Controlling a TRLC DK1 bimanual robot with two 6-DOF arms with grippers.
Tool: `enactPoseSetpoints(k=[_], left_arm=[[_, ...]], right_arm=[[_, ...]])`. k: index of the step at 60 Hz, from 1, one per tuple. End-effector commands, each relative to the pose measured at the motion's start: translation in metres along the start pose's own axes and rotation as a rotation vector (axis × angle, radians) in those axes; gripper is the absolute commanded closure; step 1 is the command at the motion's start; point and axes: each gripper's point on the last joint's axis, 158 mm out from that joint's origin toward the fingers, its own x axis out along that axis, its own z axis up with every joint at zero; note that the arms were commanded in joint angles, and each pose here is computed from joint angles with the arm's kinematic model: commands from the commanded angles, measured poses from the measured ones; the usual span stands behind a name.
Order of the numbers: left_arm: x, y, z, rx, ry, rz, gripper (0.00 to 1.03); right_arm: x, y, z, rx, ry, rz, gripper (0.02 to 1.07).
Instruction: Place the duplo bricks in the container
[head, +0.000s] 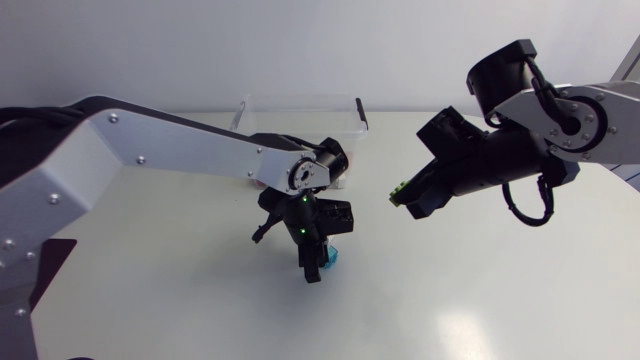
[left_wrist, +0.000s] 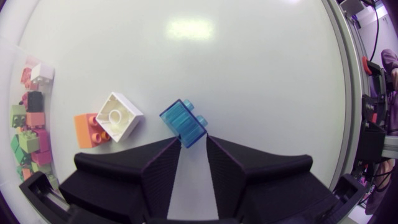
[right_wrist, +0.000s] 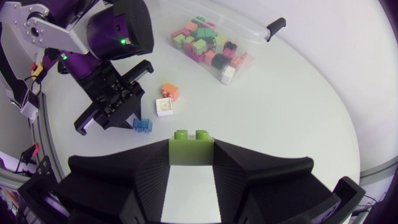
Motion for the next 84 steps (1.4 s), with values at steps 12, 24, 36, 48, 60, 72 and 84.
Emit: enactPoseSetpoints(k=[12, 24, 36, 48, 60, 72, 84], left_arm=[[-0.031, 0.002, -0.006, -0.035, -0.03, 0.033, 0.75], [-0.02, -0.002, -0.006, -0.058, 0.008, -0.007, 0.28], [-0.021, -0.005, -0.003, -0.186, 0.067, -0.057, 0.25], [-0.018, -0.004, 0.008, -0.346, 0.107, -0.032, 0.21], [-0.012, -0.009, 0.016, -0.464, 0.121, -0.008, 0.22], [0.006, -0.005, 0.016, -0.536, 0.135, 0.005, 0.22], [0.022, 0.003, 0.013, -0.592, 0.145, 0.042, 0.3]], right_arm=[[0.003, -0.004, 0.008, 0.027, -0.01, 0.002, 0.82], [0.003, -0.003, 0.004, 0.031, -0.006, 0.002, 0.82], [0.001, -0.004, 0.0, 0.036, -0.004, -0.001, 0.82], [-0.001, -0.004, 0.001, 0.041, -0.008, -0.003, 0.82], [-0.002, -0.004, -0.001, 0.046, -0.008, -0.006, 0.82], [-0.004, -0.004, -0.002, 0.049, -0.012, -0.008, 0.82], [-0.009, -0.007, -0.004, 0.059, -0.02, -0.014, 0.82]])
